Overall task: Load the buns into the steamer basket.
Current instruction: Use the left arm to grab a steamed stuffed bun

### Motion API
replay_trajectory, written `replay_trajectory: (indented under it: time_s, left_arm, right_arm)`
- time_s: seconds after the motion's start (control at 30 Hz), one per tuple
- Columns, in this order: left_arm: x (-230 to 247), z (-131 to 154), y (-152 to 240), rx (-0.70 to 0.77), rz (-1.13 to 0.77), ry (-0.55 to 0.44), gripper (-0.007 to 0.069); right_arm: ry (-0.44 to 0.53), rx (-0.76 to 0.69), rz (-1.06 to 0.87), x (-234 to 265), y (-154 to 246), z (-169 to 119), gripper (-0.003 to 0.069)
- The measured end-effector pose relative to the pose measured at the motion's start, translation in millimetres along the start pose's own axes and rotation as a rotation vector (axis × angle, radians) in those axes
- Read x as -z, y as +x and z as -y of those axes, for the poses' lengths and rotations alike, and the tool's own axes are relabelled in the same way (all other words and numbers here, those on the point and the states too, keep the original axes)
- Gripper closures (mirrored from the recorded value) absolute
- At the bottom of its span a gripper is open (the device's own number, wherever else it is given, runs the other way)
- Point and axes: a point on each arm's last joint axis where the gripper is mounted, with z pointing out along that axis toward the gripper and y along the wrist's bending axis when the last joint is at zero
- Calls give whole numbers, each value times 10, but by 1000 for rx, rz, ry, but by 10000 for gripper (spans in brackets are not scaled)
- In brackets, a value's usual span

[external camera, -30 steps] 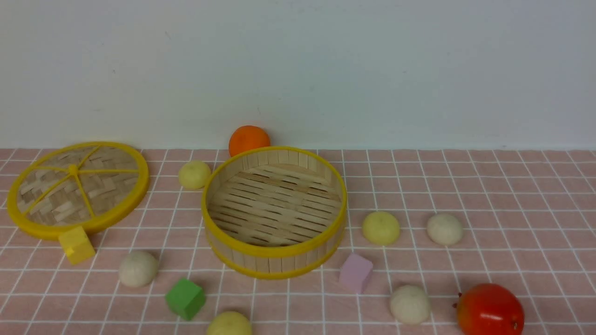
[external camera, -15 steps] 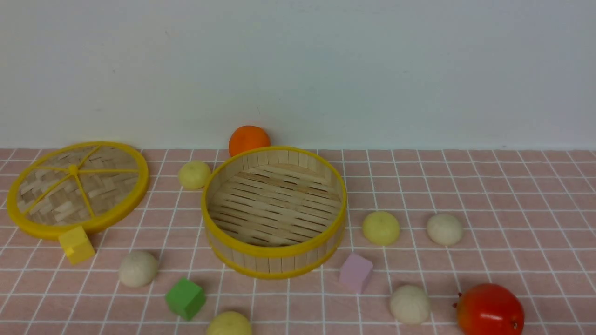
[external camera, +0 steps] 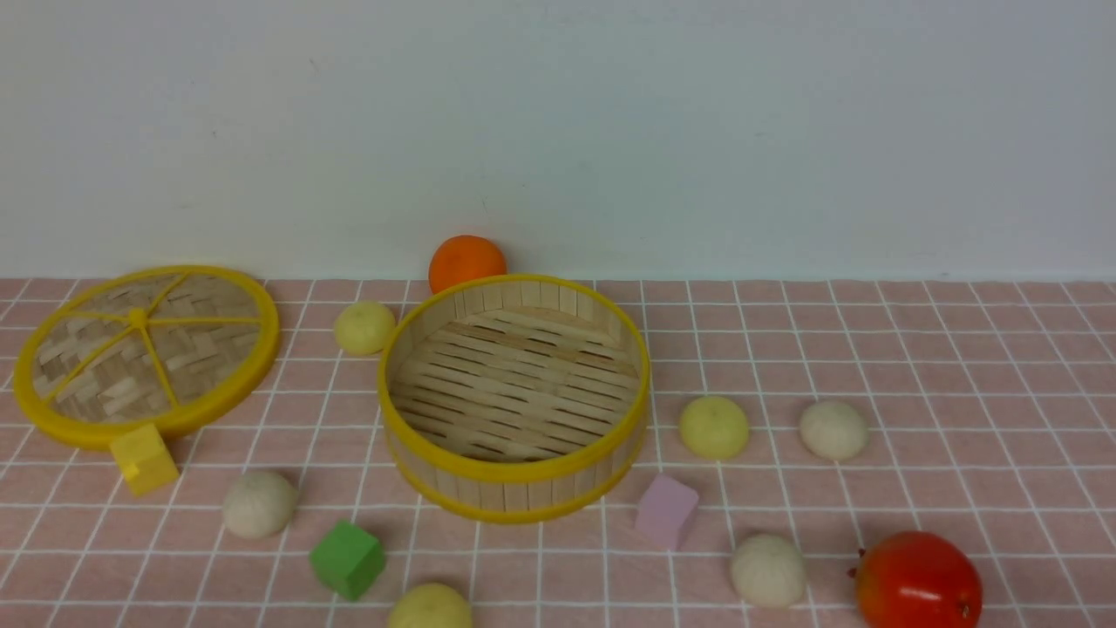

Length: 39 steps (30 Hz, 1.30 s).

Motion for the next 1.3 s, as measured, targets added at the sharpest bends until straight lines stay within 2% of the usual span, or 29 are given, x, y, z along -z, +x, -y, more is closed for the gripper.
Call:
replay_trajectory:
  time_s: [0.27, 0.5, 0.6, 0.73, 0.77, 0.87, 0.93, 1.0, 1.17, 1.3]
  left_arm:
    - [-10, 15, -46, -36, 81, 22, 386]
    - [93, 152, -369, 68, 450, 199, 386]
    - [131, 174, -431, 83, 518, 231, 386]
    - [266, 230, -689, 95, 546, 235, 386]
    - [377, 285, -925, 97, 565, 236, 386]
    - [451, 354, -1217, 100, 544, 222, 386]
    - [493, 450, -1633, 102, 464, 178, 386]
    - [377, 485, -1792, 103, 325, 122, 386]
    - [-71, 486, -1833, 88, -29, -47, 386]
    - [-407, 490, -1778, 89, -157, -64, 386]
  right_arm:
    - [0, -4, 0, 0, 0, 0, 419]
    - [0, -4, 0, 0, 0, 0, 419]
    - [0, -4, 0, 0, 0, 0, 419]
    - [0, -4, 0, 0, 0, 0, 419]
    - [0, -5, 0, 0, 0, 0, 419]
    - [0, -5, 0, 0, 0, 0, 419]
    - [0, -5, 0, 0, 0, 0, 419]
    - [0, -5, 0, 0, 0, 0, 419]
    - [0, -5, 0, 0, 0, 0, 419]
    - [0, -5, 0, 0, 0, 0, 419]
